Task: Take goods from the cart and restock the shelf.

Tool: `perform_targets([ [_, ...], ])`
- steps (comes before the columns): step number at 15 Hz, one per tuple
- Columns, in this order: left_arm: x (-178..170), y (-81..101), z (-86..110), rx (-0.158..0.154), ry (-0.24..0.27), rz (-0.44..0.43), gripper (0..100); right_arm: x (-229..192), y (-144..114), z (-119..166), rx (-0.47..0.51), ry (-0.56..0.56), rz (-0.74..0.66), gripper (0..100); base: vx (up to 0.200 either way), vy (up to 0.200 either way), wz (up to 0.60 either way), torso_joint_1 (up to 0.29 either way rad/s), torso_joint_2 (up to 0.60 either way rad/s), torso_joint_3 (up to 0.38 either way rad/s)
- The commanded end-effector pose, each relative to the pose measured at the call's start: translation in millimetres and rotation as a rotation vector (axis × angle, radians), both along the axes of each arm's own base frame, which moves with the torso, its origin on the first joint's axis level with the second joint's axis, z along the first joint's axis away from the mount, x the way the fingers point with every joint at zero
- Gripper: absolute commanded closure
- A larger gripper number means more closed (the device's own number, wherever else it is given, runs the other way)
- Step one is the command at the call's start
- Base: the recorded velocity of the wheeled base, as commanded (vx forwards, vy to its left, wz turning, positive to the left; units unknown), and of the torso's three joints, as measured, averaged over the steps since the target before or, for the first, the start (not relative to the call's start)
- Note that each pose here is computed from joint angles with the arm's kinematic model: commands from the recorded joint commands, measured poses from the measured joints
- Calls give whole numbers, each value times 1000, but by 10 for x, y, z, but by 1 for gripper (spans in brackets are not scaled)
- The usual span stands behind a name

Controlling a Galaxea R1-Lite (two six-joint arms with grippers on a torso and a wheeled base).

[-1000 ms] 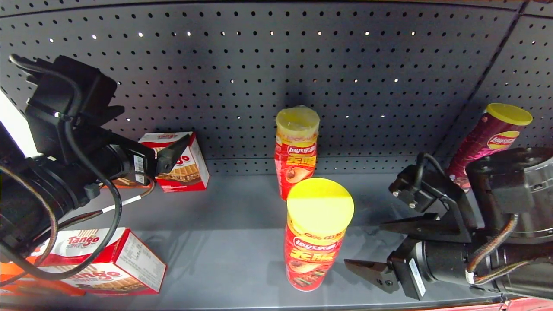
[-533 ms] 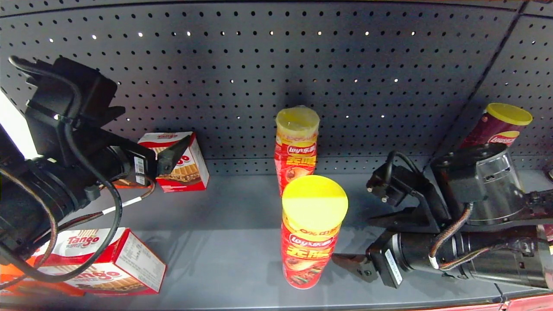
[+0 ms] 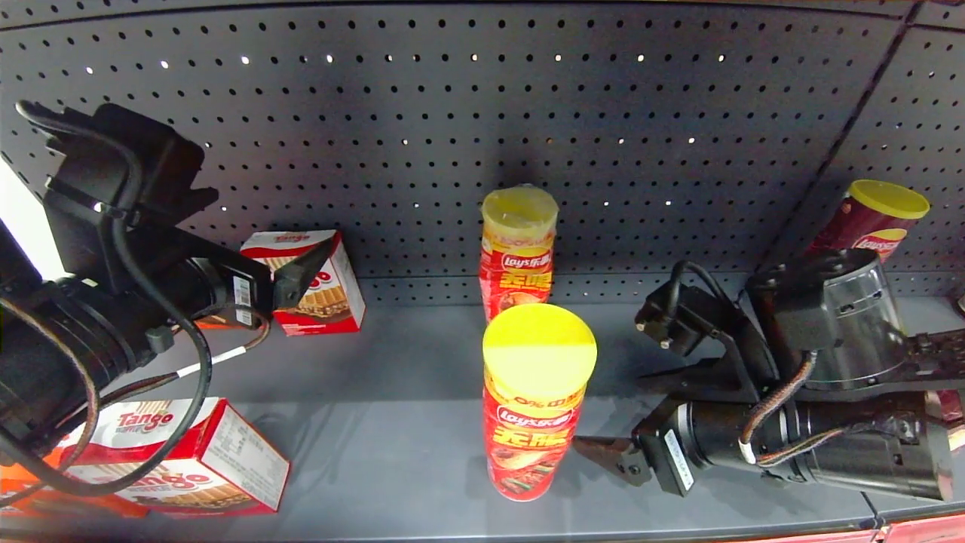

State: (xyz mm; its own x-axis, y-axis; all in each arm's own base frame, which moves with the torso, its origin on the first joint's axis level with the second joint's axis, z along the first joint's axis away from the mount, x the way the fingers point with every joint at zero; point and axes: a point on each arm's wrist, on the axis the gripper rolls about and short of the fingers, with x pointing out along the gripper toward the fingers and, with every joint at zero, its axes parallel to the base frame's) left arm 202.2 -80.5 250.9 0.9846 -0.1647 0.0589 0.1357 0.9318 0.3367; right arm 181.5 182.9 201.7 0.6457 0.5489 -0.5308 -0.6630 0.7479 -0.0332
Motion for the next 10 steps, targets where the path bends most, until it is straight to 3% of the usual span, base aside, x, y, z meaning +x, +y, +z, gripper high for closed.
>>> perform_targets([
  [1, -162, 69, 128, -23, -48, -1, 0, -173, -223, 206, 72, -71, -16, 0, 0, 0, 0, 0, 0, 0],
  [6, -933, 408, 330, -51, -108, 22, 0, -750, -809, 530, 224, -260, -77, 0, 0, 0, 0, 0, 0, 0],
  [10, -1608, 706, 201, -69, -141, 78, 0, -1006, -1066, 370, 224, -293, -66, 0, 0, 0, 0, 0, 0, 0],
])
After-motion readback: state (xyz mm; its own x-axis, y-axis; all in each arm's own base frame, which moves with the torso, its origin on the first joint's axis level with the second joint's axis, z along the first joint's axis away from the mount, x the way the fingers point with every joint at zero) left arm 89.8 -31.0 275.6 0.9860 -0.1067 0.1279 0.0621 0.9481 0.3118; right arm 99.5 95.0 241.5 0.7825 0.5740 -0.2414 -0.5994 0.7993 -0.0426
